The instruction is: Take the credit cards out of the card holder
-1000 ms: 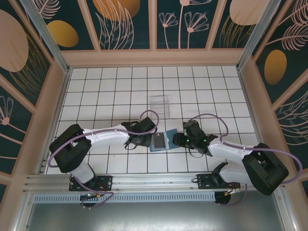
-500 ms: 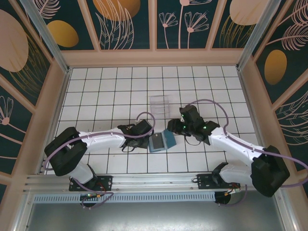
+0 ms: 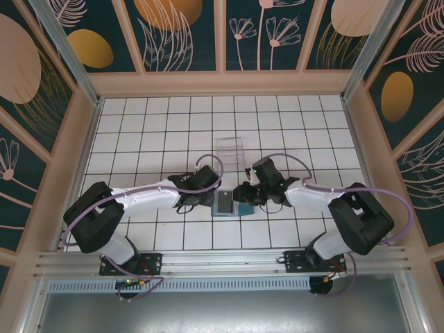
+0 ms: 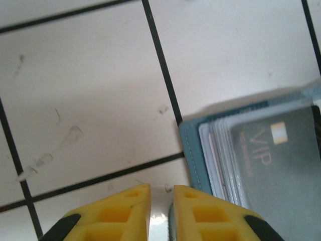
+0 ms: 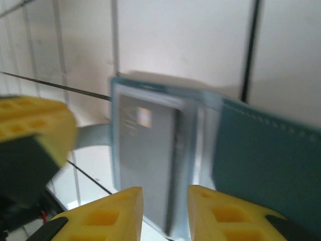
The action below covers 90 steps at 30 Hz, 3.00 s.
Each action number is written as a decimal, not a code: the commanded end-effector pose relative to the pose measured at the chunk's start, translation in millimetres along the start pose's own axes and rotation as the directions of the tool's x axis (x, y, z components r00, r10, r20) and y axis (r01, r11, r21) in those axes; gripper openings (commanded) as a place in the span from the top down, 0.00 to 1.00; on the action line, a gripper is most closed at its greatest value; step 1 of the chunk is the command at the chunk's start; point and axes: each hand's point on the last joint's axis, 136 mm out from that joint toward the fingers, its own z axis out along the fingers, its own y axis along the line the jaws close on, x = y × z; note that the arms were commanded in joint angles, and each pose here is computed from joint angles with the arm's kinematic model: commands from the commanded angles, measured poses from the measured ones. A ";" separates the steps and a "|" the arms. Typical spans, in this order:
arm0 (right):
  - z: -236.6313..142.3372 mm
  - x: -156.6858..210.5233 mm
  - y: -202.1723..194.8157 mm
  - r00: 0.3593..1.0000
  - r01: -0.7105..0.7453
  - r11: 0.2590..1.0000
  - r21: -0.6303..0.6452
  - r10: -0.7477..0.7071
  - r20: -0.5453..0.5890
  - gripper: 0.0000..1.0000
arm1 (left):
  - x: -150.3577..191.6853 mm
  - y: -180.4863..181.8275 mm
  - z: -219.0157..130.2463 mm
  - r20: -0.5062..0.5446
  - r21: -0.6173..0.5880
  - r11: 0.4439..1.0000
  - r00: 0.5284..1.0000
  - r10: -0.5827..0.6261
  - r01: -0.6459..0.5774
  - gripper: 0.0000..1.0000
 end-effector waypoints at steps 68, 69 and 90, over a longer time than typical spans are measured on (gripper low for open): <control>21.4 18.0 -26.8 0.998 0.001 0.996 0.085 0.004 -0.062 0.82 | 17.6 -15.6 13.3 -0.029 0.198 0.923 0.944 -0.330 0.329 0.85; 21.5 18.1 -26.7 0.998 0.001 0.996 0.085 0.005 -0.062 0.82 | 18.5 -14.4 13.5 -0.029 0.197 0.924 0.944 -0.328 0.328 0.85; 12.9 9.5 19.5 0.999 0.020 0.988 -0.150 -0.025 -0.036 0.78 | 38.2 -19.0 22.7 -0.082 0.298 0.898 0.946 -0.315 0.325 0.89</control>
